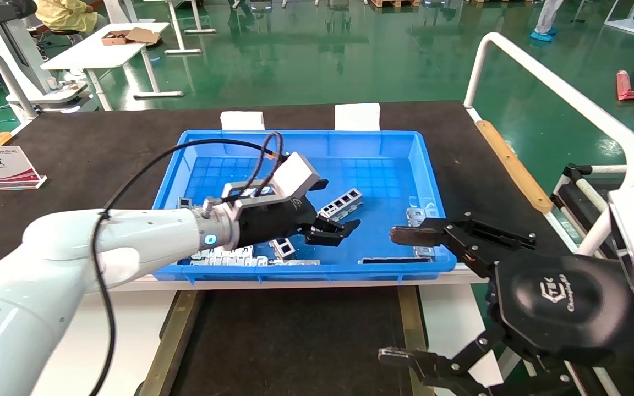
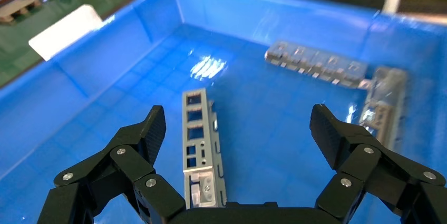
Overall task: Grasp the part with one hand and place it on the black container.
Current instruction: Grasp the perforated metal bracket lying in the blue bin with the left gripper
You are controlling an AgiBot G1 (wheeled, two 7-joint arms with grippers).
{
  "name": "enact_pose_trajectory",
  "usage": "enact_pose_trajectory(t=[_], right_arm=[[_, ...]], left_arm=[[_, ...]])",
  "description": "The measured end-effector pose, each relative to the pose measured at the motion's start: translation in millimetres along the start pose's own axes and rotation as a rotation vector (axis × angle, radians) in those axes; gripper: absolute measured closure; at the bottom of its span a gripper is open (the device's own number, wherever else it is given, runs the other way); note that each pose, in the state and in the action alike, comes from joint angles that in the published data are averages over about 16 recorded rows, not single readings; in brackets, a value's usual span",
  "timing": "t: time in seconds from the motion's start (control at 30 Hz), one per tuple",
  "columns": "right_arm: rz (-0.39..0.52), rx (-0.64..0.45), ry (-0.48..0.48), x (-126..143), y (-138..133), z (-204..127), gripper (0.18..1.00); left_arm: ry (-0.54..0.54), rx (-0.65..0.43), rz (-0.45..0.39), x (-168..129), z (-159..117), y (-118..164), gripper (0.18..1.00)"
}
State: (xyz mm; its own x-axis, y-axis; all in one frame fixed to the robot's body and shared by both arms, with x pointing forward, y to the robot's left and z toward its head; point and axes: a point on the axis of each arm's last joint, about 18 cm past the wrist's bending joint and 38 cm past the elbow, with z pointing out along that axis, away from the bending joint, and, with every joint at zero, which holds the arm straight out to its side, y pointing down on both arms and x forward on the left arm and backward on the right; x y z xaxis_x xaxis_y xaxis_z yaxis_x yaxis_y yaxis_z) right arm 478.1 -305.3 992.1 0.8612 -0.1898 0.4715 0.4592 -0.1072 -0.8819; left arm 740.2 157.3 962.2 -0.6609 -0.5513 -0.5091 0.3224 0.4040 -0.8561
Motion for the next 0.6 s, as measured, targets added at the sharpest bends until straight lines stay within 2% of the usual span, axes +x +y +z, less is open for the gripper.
enact_pose_trajectory(t=[0.3,0.6], right_arm=[[0.0,0.0,0.0,0,0,0,0.178],[0.0,0.0,0.0,0,0,0,0.182]], left_arm=[[-0.061,-0.05,0.007,-3,14,11,0.184],[-0.103,-0.08,-0.02,-4,18,21,0.187]])
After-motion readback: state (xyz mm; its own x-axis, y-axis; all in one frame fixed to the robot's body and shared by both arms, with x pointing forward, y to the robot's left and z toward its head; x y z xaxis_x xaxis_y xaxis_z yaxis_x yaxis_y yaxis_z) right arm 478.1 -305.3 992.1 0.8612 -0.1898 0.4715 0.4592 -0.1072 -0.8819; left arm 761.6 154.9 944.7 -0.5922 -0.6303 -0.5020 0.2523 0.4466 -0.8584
